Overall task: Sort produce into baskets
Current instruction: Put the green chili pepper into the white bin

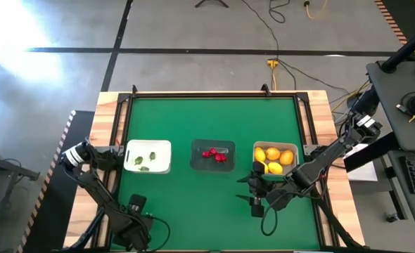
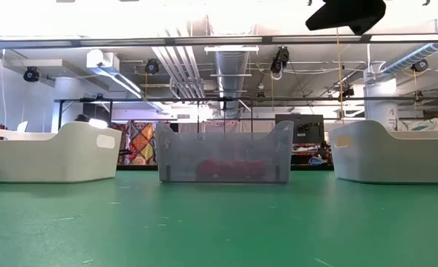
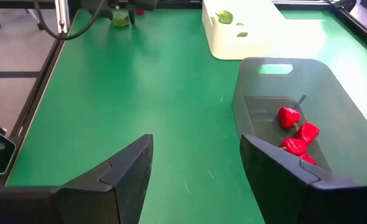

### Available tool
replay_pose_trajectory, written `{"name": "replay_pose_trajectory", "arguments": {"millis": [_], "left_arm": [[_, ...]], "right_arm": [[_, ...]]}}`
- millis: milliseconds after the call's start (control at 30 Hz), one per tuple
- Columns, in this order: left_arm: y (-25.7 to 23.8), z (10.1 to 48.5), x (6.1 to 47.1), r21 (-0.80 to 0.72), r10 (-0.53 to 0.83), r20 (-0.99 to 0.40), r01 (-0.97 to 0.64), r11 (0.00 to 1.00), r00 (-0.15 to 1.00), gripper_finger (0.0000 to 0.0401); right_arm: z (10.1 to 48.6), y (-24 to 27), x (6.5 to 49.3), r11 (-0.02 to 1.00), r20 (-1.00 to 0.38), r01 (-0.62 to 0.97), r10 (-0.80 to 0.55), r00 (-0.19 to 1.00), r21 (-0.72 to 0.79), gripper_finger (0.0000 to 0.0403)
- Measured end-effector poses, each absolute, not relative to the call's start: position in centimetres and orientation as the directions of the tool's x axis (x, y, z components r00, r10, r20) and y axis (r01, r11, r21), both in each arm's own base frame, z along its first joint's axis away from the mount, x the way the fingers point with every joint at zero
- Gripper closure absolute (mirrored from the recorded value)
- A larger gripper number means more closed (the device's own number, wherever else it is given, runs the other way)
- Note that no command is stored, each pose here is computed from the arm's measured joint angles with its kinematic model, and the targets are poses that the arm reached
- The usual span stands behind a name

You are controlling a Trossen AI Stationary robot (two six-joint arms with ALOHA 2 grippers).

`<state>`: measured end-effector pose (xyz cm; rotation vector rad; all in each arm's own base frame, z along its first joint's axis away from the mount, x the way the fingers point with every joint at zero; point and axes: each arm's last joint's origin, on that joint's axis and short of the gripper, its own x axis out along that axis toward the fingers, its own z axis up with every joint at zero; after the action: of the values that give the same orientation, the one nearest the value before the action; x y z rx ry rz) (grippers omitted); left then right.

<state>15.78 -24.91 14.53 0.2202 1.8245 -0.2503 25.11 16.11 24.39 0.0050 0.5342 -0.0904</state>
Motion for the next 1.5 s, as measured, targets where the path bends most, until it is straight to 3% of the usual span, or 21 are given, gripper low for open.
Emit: {"name": "replay_pose_trajectory", "arguments": {"millis": [267,500,700,767,933,1133,1367,1500], "left_arm": [[-24.8,14.1,15.6,-0.031,0.034,-0.970,0.265,0.964,-0.240,0.0184],[-24.9,14.1,15.8,-0.032,0.022,-0.974,0.231,0.973,-0.227,0.0288],[-24.7,16.4,16.3,-0.074,-0.052,-0.974,0.092,0.993,-0.222,0.0363],[-24.1,18.2,16.7,-0.085,-0.071,-0.981,0.067,0.994,-0.182,0.0367],[-19.3,22.4,18.7,0.089,0.091,-0.995,-0.050,0.995,0.030,0.0361],[-11.4,25.1,20.5,0.145,0.169,-0.981,-0.209,0.967,0.101,0.0361],[-4.5,21.6,20.0,0.184,0.178,-0.983,-0.295,0.938,-0.046,0.0361],[-3.4,18.9,19.3,0.159,0.161,-0.987,-0.306,0.938,-0.020,0.0359]], "right_arm": [[24.4,16.1,25.1,0.996,-0.506,0.087,-0.083,0.859,-0.016,0.0170],[24.4,16.1,25.1,0.996,-0.506,0.086,-0.082,0.858,-0.016,0.0170],[24.3,16.2,25.0,0.994,-0.517,0.106,-0.081,0.852,0.018,0.0170],[24.2,16.2,25.0,0.993,-0.519,0.111,-0.080,0.851,0.029,0.0170],[23.2,16.4,25.3,0.993,-0.541,0.117,-0.093,0.836,0.011,0.0170],[20.8,17.3,26.4,0.993,-0.568,0.121,-0.098,0.817,0.003,0.0170],[18.8,18.8,26.6,0.991,-0.611,0.134,-0.087,0.787,0.032,0.0170],[18.8,20.1,26.1,0.993,-0.616,0.096,-0.038,0.787,0.062,0.0170]]}}
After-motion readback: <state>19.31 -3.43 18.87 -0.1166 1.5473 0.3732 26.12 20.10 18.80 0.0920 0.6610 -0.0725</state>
